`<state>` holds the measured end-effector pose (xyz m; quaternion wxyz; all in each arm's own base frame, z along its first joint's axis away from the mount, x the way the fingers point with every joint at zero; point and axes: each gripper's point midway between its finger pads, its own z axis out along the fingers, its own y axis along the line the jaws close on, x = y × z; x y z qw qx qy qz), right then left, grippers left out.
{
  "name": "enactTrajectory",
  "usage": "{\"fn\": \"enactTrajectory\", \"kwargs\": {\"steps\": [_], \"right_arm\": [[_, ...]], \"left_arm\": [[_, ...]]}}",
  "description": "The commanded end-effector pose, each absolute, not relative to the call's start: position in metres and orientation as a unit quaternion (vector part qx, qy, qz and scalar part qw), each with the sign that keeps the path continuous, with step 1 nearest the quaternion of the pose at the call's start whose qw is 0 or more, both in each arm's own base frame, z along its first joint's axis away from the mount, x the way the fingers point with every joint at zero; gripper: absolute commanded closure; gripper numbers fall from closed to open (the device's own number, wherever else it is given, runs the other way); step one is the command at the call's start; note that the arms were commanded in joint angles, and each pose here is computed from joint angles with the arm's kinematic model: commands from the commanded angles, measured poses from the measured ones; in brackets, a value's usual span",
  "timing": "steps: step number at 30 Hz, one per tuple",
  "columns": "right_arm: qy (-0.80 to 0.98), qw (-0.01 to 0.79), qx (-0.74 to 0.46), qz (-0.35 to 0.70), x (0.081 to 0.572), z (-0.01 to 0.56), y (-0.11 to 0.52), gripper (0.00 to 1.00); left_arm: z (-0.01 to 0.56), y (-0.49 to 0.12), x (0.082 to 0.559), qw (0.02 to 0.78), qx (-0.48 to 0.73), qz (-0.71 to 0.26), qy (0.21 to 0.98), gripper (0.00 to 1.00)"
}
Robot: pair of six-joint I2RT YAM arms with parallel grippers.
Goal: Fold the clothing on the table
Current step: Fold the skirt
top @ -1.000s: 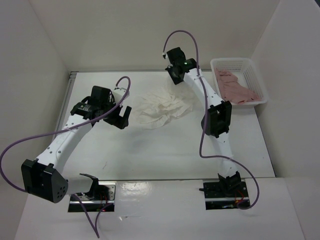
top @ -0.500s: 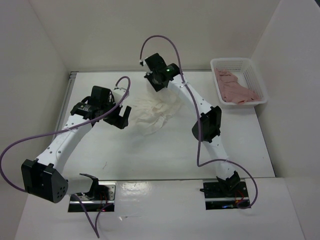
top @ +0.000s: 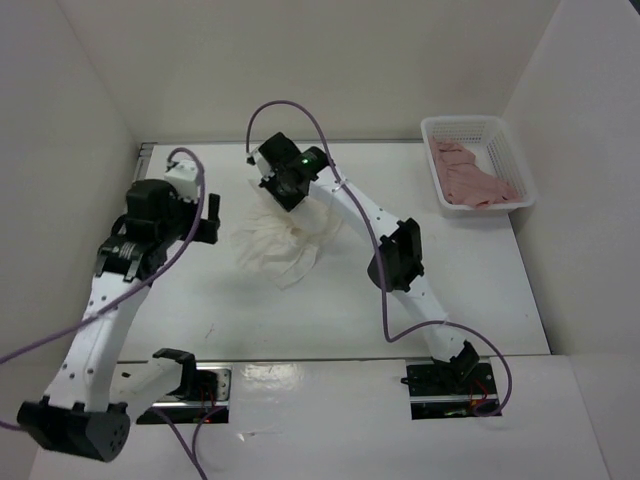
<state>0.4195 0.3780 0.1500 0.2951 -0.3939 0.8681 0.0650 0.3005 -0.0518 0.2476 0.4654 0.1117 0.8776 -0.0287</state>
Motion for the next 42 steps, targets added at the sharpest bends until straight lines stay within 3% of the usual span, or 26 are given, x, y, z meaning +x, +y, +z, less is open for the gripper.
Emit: {"fn": "enactTrajectory", "kwargs": {"steps": [1, 7, 10, 13, 18, 24, 27, 32, 36, 42], "right_arm": [[0.860, 0.285, -0.411, 0.096, 0.401, 0.157, 0.394, 1.00], [0.847, 0.244, -0.454, 0.132, 0.372, 0.144, 0.411, 1.00], [0.835, 0.218, -0.486, 0.140, 0.349, 0.131, 0.424, 0.95], [0.827, 0.201, -0.506, 0.143, 0.332, 0.121, 0.435, 0.85], [0.811, 0.191, -0.531, 0.154, 0.307, 0.120, 0.451, 0.57], [0.786, 0.164, -0.572, 0.168, 0.263, 0.118, 0.468, 0.30], [0.775, 0.144, -0.591, 0.172, 0.246, 0.111, 0.470, 0.21], [0.771, 0.101, -0.603, 0.178, 0.232, 0.091, 0.462, 0.17], [0.779, 0.137, -0.592, 0.154, 0.245, 0.104, 0.460, 0.16], [0.804, 0.283, -0.511, 0.116, 0.300, 0.206, 0.423, 0.07]], "left_arm": [[0.293, -0.018, 0.292, 0.555, 0.036, 0.002, 0.831, 0.00], [0.290, 0.000, 0.285, 0.558, 0.005, 0.023, 0.829, 0.00], [0.294, 0.002, 0.282, 0.568, 0.002, 0.020, 0.823, 0.00], [0.297, 0.005, 0.280, 0.572, -0.002, 0.022, 0.820, 0.00], [0.293, 0.007, 0.279, 0.572, -0.005, 0.026, 0.820, 0.00], [0.293, 0.015, 0.279, 0.571, -0.022, 0.043, 0.819, 0.00], [0.293, 0.018, 0.279, 0.571, -0.032, 0.048, 0.819, 0.00], [0.295, 0.021, 0.279, 0.575, -0.041, 0.053, 0.815, 0.00], [0.293, 0.021, 0.278, 0.575, -0.041, 0.053, 0.815, 0.00], [0.293, 0.021, 0.278, 0.575, -0.041, 0.053, 0.815, 0.00]]}}
